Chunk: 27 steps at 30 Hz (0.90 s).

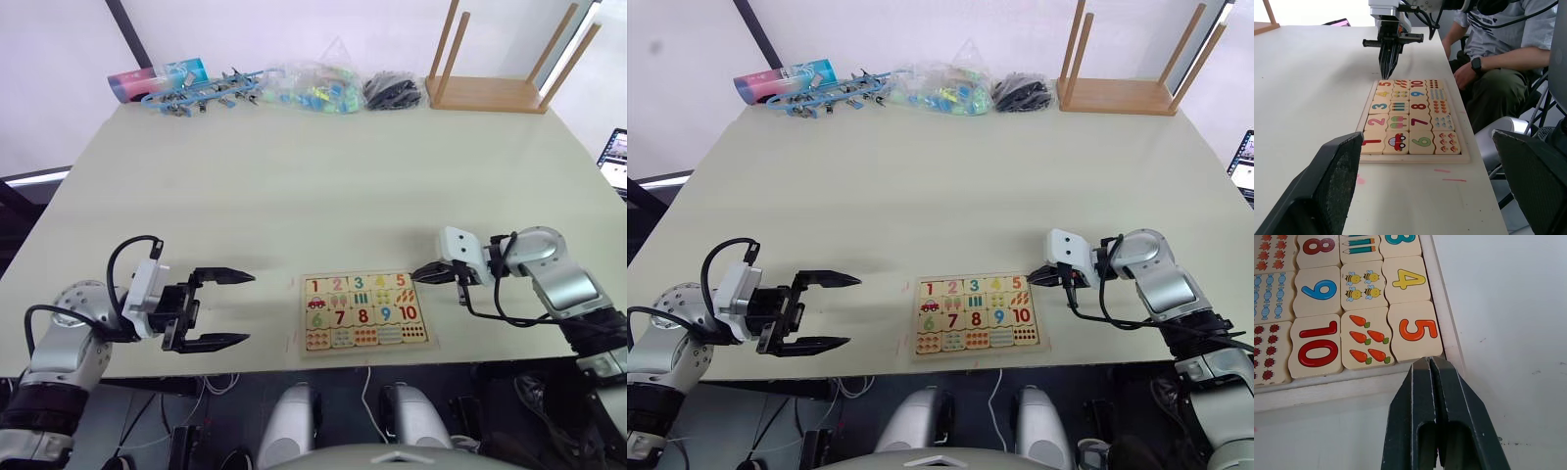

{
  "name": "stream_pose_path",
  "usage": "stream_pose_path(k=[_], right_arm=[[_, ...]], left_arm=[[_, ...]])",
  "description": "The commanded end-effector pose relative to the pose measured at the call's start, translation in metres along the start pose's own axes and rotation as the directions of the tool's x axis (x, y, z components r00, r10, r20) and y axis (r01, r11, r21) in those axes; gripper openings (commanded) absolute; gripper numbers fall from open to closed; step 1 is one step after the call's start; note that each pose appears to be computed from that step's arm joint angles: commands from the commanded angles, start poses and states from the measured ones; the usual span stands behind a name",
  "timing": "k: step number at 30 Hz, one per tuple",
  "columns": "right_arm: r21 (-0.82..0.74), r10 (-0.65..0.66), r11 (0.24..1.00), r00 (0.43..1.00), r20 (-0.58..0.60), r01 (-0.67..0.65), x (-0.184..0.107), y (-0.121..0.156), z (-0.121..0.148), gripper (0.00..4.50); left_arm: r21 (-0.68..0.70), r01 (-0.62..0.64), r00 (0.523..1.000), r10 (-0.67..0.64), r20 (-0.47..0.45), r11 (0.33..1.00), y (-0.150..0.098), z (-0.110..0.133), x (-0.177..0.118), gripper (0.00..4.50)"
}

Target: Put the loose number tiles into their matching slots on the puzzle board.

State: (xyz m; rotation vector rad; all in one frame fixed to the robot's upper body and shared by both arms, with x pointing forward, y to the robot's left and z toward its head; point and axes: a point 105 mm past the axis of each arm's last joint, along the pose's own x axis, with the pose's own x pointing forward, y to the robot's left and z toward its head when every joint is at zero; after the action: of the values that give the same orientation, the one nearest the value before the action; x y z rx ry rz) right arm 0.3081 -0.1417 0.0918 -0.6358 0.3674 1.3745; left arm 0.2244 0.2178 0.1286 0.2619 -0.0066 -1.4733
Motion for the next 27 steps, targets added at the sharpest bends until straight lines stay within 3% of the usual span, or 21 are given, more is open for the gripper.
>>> stream_pose_path(k=[1, 5, 8, 14, 18, 20, 21, 22, 27], right_arm=[[-0.015, -0.001, 1.0, 1.0, 0.008, 0.001, -0.001, 0.001, 0.003, 0.02], [-0.007, -0.035, 0.999, 0.999, 0.001, 0.035, -0.009, -0.001, -0.001, 0.02], [0.015, -0.105, 0.994, 0.993, 0.047, 0.104, -0.021, -0.004, 0.001, 0.02], [0.152, -0.305, 0.949, 0.925, 0.227, 0.276, -0.051, -0.003, 0.003, 0.02], [0.262, -0.42, 0.896, 0.878, 0.228, 0.36, -0.07, 0.005, -0.013, 0.02], [0.308, -0.467, 0.868, 0.852, 0.238, 0.39, -0.079, 0.011, -0.019, 0.58], [0.334, -0.489, 0.853, 0.837, 0.245, 0.401, -0.083, 0.014, -0.021, 0.65], [0.359, -0.51, 0.838, 0.822, 0.253, 0.41, -0.087, 0.018, -0.024, 1.35], [0.432, -0.623, 0.753, 0.748, 0.227, 0.496, -0.104, 0.038, -0.039, 3.7]], left_arm=[[0.035, 0.015, 1.0, -0.015, 0.003, 0.999, -0.002, 0.007, -0.005, 4.5], [0.032, -0.013, 1.0, 0.013, 0.006, 0.999, 0.0, 0.006, -0.007, 4.5], [-0.001, -0.14, 0.989, 0.14, 0.037, 0.99, 0.009, 0.007, -0.011, 4.5], [-0.109, -0.401, 0.912, 0.408, 0.052, 0.91, 0.013, 0.004, -0.019, 4.5], [-0.152, -0.537, 0.838, 0.546, 0.022, 0.83, 0.019, -0.004, -0.026, 4.5], [-0.164, -0.592, 0.8, 0.599, -0.002, 0.789, 0.021, -0.009, -0.03, 4.5], [-0.169, -0.607, 0.788, 0.615, -0.007, 0.776, 0.02, -0.01, -0.031, 4.5], [-0.173, -0.627, 0.773, 0.634, -0.02, 0.759, 0.02, -0.012, -0.033, 4.5], [-0.172, -0.74, 0.671, 0.732, -0.119, 0.65, 0.018, -0.031, -0.048, 4.5]])
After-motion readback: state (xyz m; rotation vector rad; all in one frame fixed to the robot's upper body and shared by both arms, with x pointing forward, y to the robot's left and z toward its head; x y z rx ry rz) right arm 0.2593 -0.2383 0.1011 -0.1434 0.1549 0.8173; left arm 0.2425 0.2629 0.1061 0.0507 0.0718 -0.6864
